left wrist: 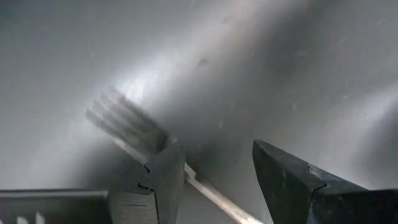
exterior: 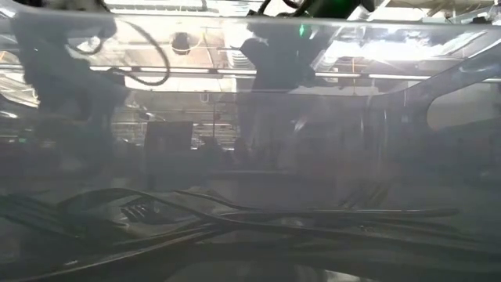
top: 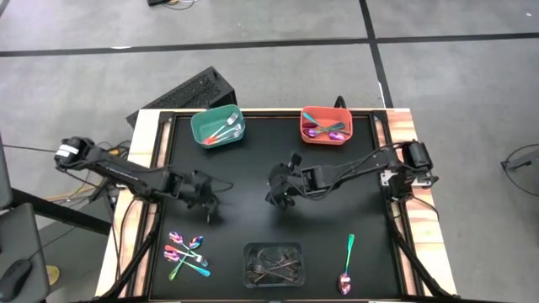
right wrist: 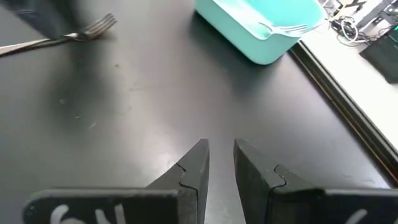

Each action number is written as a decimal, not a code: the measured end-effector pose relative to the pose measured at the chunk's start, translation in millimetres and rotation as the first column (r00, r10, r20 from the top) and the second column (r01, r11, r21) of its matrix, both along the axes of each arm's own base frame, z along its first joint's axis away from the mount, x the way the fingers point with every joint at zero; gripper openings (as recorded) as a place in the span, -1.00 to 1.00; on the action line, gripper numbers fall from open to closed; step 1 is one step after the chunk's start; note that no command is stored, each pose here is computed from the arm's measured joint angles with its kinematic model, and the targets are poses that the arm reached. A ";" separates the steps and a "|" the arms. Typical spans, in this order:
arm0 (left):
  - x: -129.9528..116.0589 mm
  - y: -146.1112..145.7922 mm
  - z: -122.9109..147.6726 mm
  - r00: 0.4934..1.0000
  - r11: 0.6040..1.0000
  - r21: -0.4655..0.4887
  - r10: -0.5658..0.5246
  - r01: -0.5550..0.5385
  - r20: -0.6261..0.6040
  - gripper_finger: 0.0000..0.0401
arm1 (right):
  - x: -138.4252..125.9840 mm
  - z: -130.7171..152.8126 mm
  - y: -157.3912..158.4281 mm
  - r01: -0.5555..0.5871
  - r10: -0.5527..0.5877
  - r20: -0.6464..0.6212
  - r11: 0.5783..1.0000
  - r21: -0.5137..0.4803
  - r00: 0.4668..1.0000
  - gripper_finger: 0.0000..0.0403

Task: Sort silverware by color (type)
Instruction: Put the black fork into the black bin

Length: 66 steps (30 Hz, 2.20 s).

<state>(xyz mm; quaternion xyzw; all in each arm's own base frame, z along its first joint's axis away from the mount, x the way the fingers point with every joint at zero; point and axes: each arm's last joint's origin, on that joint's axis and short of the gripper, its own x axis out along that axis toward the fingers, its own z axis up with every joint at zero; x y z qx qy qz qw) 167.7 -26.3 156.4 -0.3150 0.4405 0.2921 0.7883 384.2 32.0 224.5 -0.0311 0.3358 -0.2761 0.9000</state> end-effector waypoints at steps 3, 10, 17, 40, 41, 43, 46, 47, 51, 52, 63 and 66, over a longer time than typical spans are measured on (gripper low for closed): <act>-7.6 -6.0 -8.8 0.998 0.998 -0.034 0.053 -0.053 -0.017 -0.12 | 0.5 0.0 -5.8 0.011 -0.011 -0.003 1.000 -0.004 1.000 -0.54; -19.4 -12.8 -23.6 0.989 0.987 -0.059 0.147 -0.147 -0.016 -0.13 | 1.1 -0.1 -15.2 0.022 -0.022 -0.013 1.000 -0.014 1.000 -0.54; -18.7 -16.3 -24.9 0.986 0.985 -0.048 0.165 -0.163 0.035 -0.13 | 2.7 1.2 -21.4 0.033 -0.033 0.003 0.999 -0.015 0.999 -0.54; -1.0 -24.9 -39.5 0.983 0.983 0.147 -0.088 0.112 -0.162 -0.96 | 3.8 2.1 -16.2 0.017 -0.017 0.020 1.000 -0.010 1.000 -0.54; -0.7 -24.9 -39.9 0.981 0.980 0.154 -0.100 0.126 -0.169 -0.97 | 3.7 2.2 -13.4 0.010 -0.010 0.021 1.000 -0.010 1.000 -0.54; -0.5 -25.0 -40.1 0.980 0.977 0.163 -0.106 0.135 -0.171 -0.98 | 3.7 2.7 -7.3 -0.005 0.006 0.027 1.000 -0.009 1.000 -0.54; 2.5 -27.1 -36.1 0.969 0.957 0.200 -0.177 0.211 -0.175 -0.99 | -1.4 9.1 4.2 -0.034 0.034 0.028 0.999 -0.008 0.999 -0.54; 5.5 -29.0 -31.8 0.962 0.945 0.215 -0.210 0.245 -0.172 -0.99 | -4.6 13.4 9.5 -0.046 0.046 0.032 0.999 -0.005 0.998 -0.54; 29.7 -46.8 -2.5 0.918 0.882 0.255 -0.391 0.396 -0.072 -1.00 | -27.1 34.5 36.4 -0.095 0.095 0.029 0.995 0.013 0.995 -0.56; 37.3 -53.2 7.4 0.900 0.861 0.281 -0.436 0.425 -0.024 -1.00 | -35.9 41.2 43.9 -0.103 0.102 0.024 0.995 0.013 0.994 -0.57; 109.5 -116.9 90.1 0.699 0.617 0.542 -0.711 0.570 0.074 -1.00 | -121.6 88.6 128.8 -0.173 0.159 0.196 0.983 0.054 0.968 -0.65; 137.0 -133.5 89.6 0.661 0.572 0.546 -0.749 0.612 0.043 -1.00 | -136.8 88.0 145.0 -0.207 0.185 0.202 0.974 0.095 0.962 -0.65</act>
